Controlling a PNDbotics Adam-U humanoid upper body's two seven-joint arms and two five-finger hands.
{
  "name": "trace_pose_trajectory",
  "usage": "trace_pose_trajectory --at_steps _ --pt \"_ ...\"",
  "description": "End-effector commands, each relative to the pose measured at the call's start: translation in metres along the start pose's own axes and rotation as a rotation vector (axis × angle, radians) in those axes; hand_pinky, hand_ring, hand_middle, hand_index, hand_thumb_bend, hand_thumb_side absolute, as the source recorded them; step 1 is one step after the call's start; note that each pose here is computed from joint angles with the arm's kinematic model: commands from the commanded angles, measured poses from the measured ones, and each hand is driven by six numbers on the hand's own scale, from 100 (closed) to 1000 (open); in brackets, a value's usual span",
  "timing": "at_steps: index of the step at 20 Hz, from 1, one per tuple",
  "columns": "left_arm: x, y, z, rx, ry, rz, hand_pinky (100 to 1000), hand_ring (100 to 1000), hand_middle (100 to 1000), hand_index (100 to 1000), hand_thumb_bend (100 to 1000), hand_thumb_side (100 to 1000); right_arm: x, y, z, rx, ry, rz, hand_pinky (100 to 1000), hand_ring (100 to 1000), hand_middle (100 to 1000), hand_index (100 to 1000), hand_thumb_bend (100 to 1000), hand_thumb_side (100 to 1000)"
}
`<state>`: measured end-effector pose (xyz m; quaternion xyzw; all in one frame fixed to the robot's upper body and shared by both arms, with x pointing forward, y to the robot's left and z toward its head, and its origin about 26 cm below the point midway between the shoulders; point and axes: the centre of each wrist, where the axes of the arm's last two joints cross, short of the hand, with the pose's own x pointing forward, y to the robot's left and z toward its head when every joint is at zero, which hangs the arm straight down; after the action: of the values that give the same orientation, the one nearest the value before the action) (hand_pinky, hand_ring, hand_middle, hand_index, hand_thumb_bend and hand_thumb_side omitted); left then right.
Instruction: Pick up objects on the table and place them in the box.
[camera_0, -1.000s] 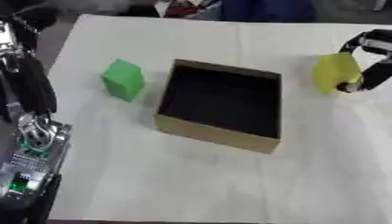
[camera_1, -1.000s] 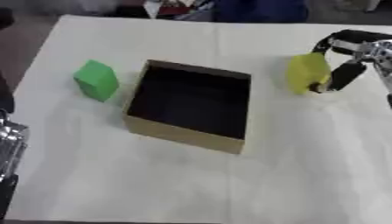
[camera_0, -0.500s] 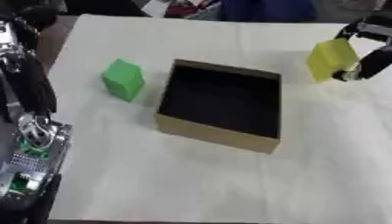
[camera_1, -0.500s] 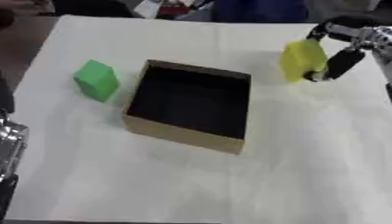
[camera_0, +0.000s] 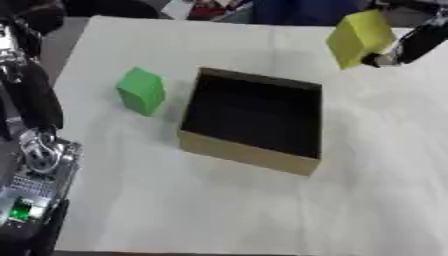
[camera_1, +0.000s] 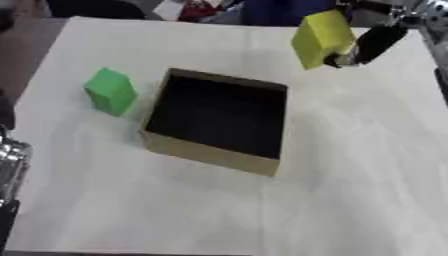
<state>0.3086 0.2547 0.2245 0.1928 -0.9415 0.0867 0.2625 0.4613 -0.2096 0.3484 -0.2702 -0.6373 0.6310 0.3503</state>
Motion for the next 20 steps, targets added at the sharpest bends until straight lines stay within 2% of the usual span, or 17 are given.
trace_pose_trajectory --at_steps 1,9,16,17,18,19,20 --pt "0.006 -0.002 -0.005 -0.009 -0.032 0.010 716 644 643 746 150 982 0.030 -0.016 0.000 -0.020 -0.096 0.030 944 927 639 740 107 100" --pt "0.008 -0.004 -0.006 -0.013 -0.036 0.021 716 645 644 746 151 982 0.076 -0.004 -0.012 0.054 -0.227 -0.035 945 928 637 746 100 123" --pt "0.008 -0.005 -0.007 -0.015 -0.038 0.030 716 645 645 745 151 982 0.098 0.014 -0.028 0.140 -0.271 -0.043 947 931 660 760 102 179" --pt "0.009 -0.006 -0.007 -0.015 -0.038 0.032 716 645 645 745 151 982 0.099 0.017 -0.030 0.154 -0.268 -0.038 947 931 665 763 111 190" --pt "0.009 -0.006 -0.007 -0.015 -0.039 0.033 716 645 645 745 138 985 0.100 0.021 -0.033 0.166 -0.264 -0.034 949 934 674 769 181 155" --pt "0.009 -0.006 -0.007 -0.015 -0.039 0.034 716 646 645 745 151 983 0.099 0.024 -0.035 0.177 -0.259 -0.030 951 936 684 774 158 252" --pt "0.009 -0.006 -0.007 -0.015 -0.039 0.034 716 646 646 745 151 983 0.099 0.026 -0.037 0.187 -0.254 -0.026 954 938 696 783 185 281"
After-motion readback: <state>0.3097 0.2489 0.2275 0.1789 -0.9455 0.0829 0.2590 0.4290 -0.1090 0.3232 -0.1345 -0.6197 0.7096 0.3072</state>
